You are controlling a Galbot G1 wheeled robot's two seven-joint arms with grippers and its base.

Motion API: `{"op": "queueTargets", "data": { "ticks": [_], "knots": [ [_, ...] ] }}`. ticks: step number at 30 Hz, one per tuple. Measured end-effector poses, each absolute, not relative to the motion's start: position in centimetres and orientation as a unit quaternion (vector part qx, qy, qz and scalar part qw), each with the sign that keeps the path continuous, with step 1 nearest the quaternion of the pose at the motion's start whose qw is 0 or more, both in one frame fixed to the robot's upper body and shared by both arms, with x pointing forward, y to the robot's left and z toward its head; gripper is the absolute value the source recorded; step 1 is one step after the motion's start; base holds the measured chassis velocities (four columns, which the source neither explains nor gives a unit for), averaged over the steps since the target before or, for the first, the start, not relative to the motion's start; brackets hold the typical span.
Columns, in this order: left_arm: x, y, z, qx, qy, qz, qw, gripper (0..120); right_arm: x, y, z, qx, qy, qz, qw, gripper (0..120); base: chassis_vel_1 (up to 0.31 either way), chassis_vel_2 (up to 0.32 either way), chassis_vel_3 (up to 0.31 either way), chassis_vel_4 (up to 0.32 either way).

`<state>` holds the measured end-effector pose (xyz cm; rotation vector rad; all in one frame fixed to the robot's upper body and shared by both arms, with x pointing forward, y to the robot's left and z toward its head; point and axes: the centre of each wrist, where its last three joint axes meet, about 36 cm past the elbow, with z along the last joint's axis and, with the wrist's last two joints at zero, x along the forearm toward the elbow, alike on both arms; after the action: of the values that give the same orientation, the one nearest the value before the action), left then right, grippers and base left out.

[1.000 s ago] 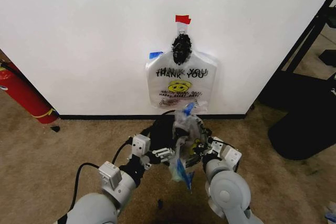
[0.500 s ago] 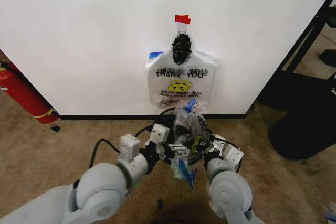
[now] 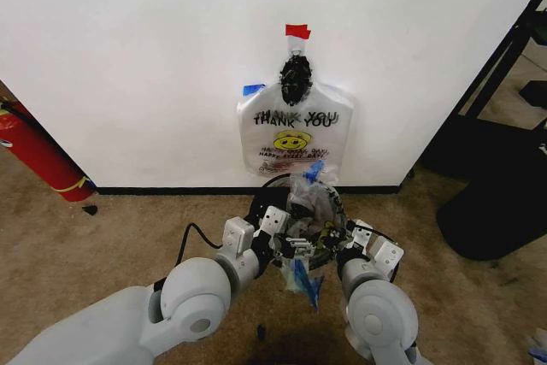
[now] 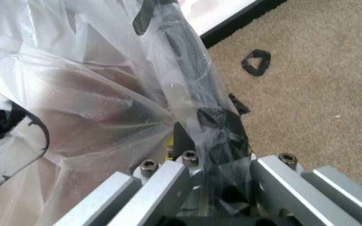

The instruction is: Pick up the garbage bag from the wall and place it over the trash bin.

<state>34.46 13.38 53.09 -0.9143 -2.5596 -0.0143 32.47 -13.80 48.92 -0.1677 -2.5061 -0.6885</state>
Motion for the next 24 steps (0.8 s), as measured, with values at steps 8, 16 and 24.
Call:
{"op": "queueTargets", "data": {
  "ticks": [8,16,24],
  "knots": [
    [34.4,13.2,51.9,-0.318,-0.922,0.004,0.221,52,32.6,-13.7,49.0,-0.063,-0.927,-0.257,0.265,0,0.0,0.0,0.0,0.0],
    [34.8,13.1,51.7,-0.303,-0.928,0.009,0.215,24,32.6,-13.5,49.0,-0.062,-0.926,-0.26,0.267,0,0.0,0.0,0.0,0.0],
    [34.5,13.1,51.7,-0.297,-0.931,0.017,0.211,0,32.7,-13.4,48.9,-0.062,-0.925,-0.26,0.269,0,0.0,0.0,0.0,0.0]
  ]
}}
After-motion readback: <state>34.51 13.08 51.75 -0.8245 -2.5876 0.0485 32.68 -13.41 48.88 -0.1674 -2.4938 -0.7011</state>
